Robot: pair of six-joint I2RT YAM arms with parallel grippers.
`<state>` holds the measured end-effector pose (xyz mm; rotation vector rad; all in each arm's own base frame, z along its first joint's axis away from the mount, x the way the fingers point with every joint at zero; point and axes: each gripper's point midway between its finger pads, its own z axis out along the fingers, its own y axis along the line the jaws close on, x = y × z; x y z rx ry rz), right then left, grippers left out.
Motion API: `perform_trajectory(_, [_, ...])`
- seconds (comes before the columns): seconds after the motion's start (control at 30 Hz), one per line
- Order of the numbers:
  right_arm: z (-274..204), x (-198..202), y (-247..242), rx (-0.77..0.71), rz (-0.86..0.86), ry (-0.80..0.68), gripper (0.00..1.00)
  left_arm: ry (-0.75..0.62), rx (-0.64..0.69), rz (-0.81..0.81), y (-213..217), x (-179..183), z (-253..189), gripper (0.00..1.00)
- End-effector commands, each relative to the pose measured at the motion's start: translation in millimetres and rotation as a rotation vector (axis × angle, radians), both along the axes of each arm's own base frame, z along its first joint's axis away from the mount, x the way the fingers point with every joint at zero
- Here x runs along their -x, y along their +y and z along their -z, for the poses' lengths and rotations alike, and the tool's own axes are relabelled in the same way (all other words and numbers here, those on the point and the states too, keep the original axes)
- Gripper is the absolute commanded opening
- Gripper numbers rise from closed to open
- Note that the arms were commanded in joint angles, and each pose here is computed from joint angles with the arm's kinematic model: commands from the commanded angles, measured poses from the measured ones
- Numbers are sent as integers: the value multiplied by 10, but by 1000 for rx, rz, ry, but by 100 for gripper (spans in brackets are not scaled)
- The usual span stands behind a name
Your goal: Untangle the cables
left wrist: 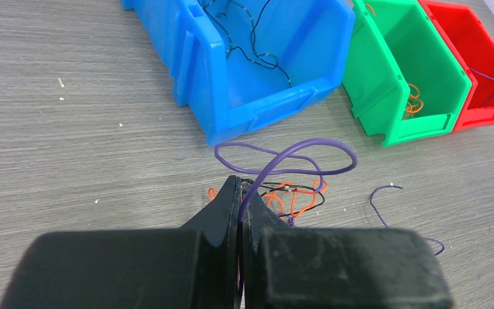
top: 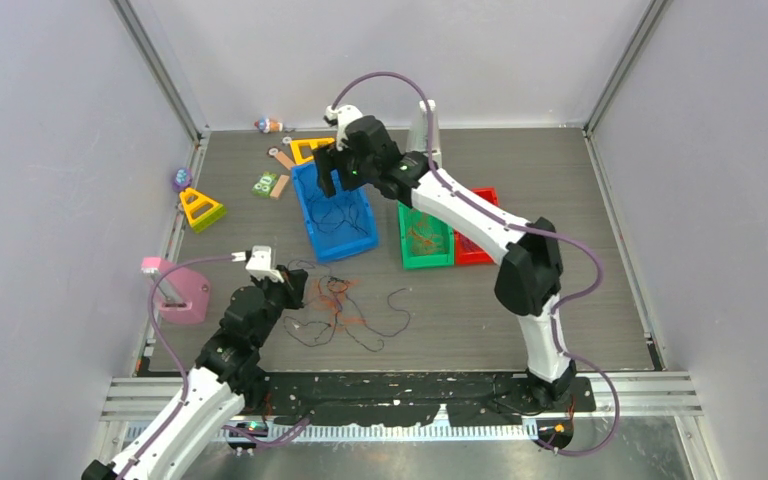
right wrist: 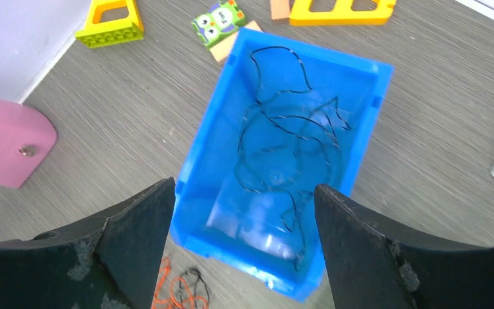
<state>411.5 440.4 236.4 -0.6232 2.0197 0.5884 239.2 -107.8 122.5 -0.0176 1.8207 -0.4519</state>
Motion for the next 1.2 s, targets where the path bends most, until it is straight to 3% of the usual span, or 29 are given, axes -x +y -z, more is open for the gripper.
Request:
perform_trajectory(0.0, [-963, 237, -413, -109, -11, -156, 84, -33, 0, -5, -6, -47, -62, 0])
perform_trajectory(0.1, [-639, 379, -770, -51, 18, -125, 84, -37, 0, 35, -72, -37, -75, 0])
perform_trajectory(0.13, [-755, 453, -901, -63, 23, -147, 84, -37, 0, 52, -100, -31, -78, 0])
perform_trajectory(0.17, [-504, 525, -998, -28, 25, -115, 84, -39, 0, 64, -120, -26, -80, 0])
perform_trajectory(0.2, [-609, 625, -1113, -41, 26, -139, 84, -40, 1, 76, -140, -22, -89, 0])
perform_trajectory(0.23, [-376, 693, -1202, -12, 26, -113, 84, -40, 1, 87, -159, -19, -94, 0])
perform_trajectory(0.4, [-222, 1166, -1456, -72, -44, -123, 83, -54, 7, 154, -266, 16, -136, 0])
perform_trajectory(0.73, [284, 1665, -1458, -228, -177, -98, 82, -59, 67, 348, -707, 205, -482, 0])
perform_trajectory(1.17, [494, 2067, -1087, -316, -325, -149, 81, -172, 121, 574, -1210, 536, -1449, 0])
